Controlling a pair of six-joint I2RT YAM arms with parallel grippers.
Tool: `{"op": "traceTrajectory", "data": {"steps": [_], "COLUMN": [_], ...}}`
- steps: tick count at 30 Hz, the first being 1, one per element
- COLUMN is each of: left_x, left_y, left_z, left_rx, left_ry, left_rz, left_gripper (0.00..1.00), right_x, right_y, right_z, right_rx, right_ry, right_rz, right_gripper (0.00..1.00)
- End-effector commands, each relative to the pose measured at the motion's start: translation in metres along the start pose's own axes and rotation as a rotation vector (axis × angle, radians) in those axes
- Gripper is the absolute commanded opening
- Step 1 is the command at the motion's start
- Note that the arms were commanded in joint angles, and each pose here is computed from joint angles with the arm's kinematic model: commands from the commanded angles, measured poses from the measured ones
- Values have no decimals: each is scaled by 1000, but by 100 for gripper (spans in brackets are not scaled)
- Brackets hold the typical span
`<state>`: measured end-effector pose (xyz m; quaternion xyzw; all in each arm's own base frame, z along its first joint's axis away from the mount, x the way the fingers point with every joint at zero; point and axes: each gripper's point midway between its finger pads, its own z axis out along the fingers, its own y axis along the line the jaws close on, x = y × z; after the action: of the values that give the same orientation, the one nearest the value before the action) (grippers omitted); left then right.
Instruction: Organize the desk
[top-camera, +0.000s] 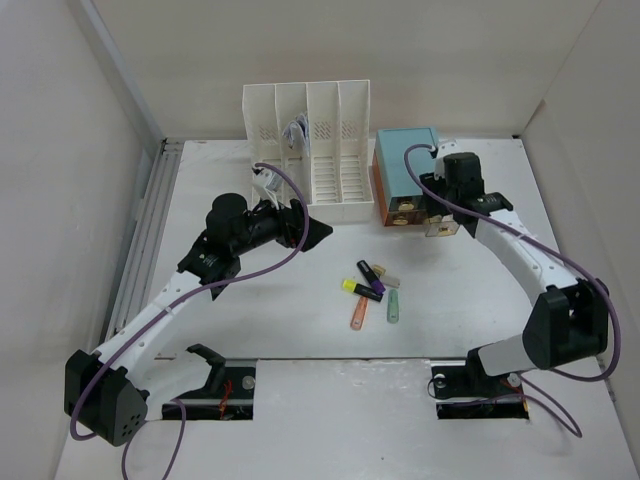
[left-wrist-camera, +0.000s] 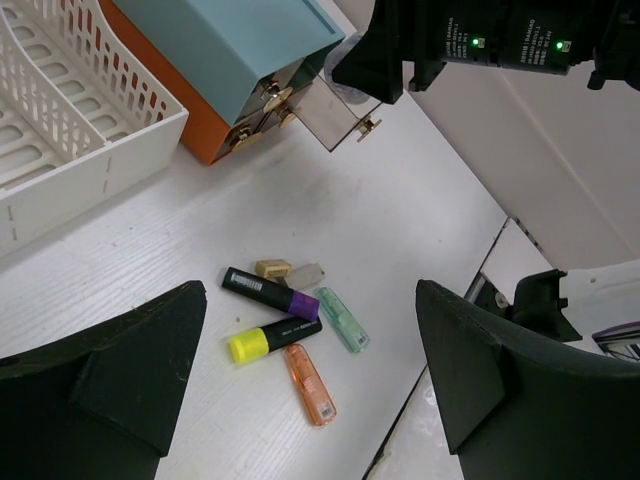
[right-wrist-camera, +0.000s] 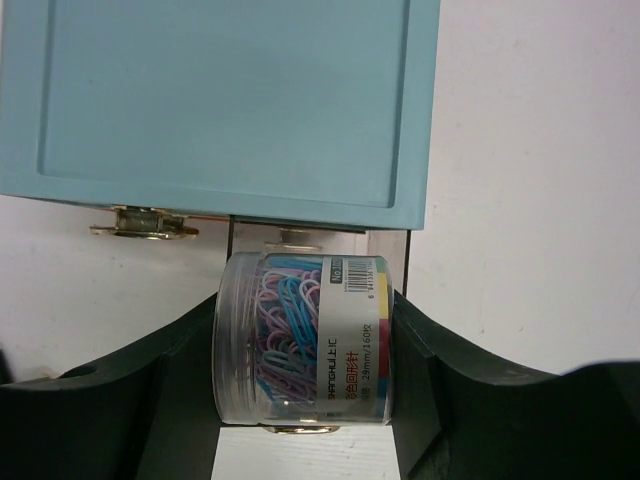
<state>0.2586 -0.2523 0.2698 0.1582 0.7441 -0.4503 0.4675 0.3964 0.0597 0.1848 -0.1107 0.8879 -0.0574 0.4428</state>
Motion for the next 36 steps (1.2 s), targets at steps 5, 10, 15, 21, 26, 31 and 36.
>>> {"op": "traceTrajectory", "data": {"steps": [5,10,15,21,26,31,36], "left_x": [-8,-8,-8,-8,-8,-7,-10], "left_y": [-11,-11,-11,-11,-11,-13,-17], "left_z": [-1,-1,-1,-1,-1,-2,-3], "left_rx": [47,47,47,47,47,55,71], "left_ry": [-29,-29,-29,-29,-29,-25,-35], "left_rz": [34,34,34,34,34,35,43], "left_gripper": [84,84,84,84,84,84,84], "right_x": [-30,-30,-38,-51,-54,35,71], "right_y": [-11,-8,-7,4,39,62,30], "right_z": [-7,-9,-18,-39,-79,-97,-74], "right_rx": [19,-32,-53,-166,-425,-796,-742], "right_ry": [-77,-80,-124,-237,-382,-137,32], "right_rz": [85,60,44,-101,-452,-897,-1081], "right_gripper": [26,64,79,0,0,0,0]}}
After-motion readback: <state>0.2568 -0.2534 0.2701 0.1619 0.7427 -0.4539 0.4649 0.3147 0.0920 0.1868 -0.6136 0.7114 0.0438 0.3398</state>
